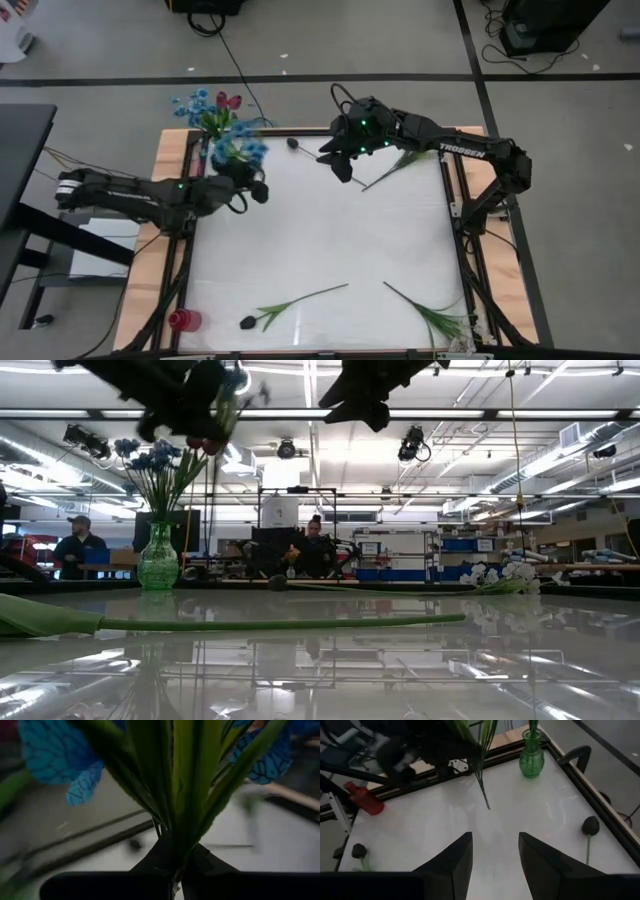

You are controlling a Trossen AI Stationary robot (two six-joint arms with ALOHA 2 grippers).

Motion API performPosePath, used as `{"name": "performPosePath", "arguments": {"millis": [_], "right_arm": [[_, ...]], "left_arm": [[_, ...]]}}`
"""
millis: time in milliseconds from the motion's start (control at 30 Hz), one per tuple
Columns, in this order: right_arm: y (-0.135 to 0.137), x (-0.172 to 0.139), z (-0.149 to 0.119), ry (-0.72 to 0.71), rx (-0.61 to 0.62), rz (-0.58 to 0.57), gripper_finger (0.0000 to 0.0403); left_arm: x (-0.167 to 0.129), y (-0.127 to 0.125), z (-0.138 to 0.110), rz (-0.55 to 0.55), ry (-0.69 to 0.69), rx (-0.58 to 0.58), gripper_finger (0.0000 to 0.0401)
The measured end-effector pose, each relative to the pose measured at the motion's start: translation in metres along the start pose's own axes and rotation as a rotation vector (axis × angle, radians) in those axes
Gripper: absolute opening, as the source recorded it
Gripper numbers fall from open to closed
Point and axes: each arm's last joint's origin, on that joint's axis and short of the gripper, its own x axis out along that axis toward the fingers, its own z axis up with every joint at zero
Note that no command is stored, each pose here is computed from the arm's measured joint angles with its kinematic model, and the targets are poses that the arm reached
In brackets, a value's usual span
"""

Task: Sort flowers into vase by color
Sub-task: Put the blue flowers into the green vase

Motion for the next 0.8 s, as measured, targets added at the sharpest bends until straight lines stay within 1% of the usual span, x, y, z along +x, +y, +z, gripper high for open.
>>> {"name": "performPosePath", "arguments": {"millis": [33,100,167,267,333,467,567,667,800], "right_arm": [[-0.001,0.0,0.0,0.001,0.0,0.008,0.0167],[-0.003,-0.001,0.0,0.007,-0.004,0.026,0.0167],[-0.003,-0.001,-0.001,0.016,-0.007,0.035,0.0167],[-0.004,-0.001,-0.005,0.053,-0.017,0.03,0.0167],[-0.004,-0.002,-0.008,0.088,-0.032,0.027,0.0167],[-0.006,-0.002,-0.015,0.152,-0.072,-0.012,0.0167],[-0.011,-0.004,-0.017,0.183,-0.075,-0.046,0.0167],[-0.018,-0.006,-0.016,0.172,-0.077,-0.059,0.0167],[-0.031,-0.009,-0.01,0.121,-0.07,-0.088,0.0167]], "left_arm": [[0.002,-0.002,0.006,-0.061,-0.024,0.028,0.0016],[0.006,-0.003,0.016,-0.148,-0.081,0.053,0.0016],[0.008,-0.001,0.023,-0.166,-0.133,0.065,0.0016],[0.008,0.003,0.03,-0.132,-0.187,0.111,0.0016],[0.002,0.007,0.035,-0.099,-0.217,0.136,0.0016],[-0.018,0.019,0.041,-0.026,-0.238,0.191,0.0016],[-0.037,0.037,0.044,0.039,-0.236,0.193,0.0016],[-0.049,0.054,0.043,0.077,-0.219,0.205,0.0016],[-0.054,0.07,0.037,0.128,-0.168,0.263,0.0014]]}}
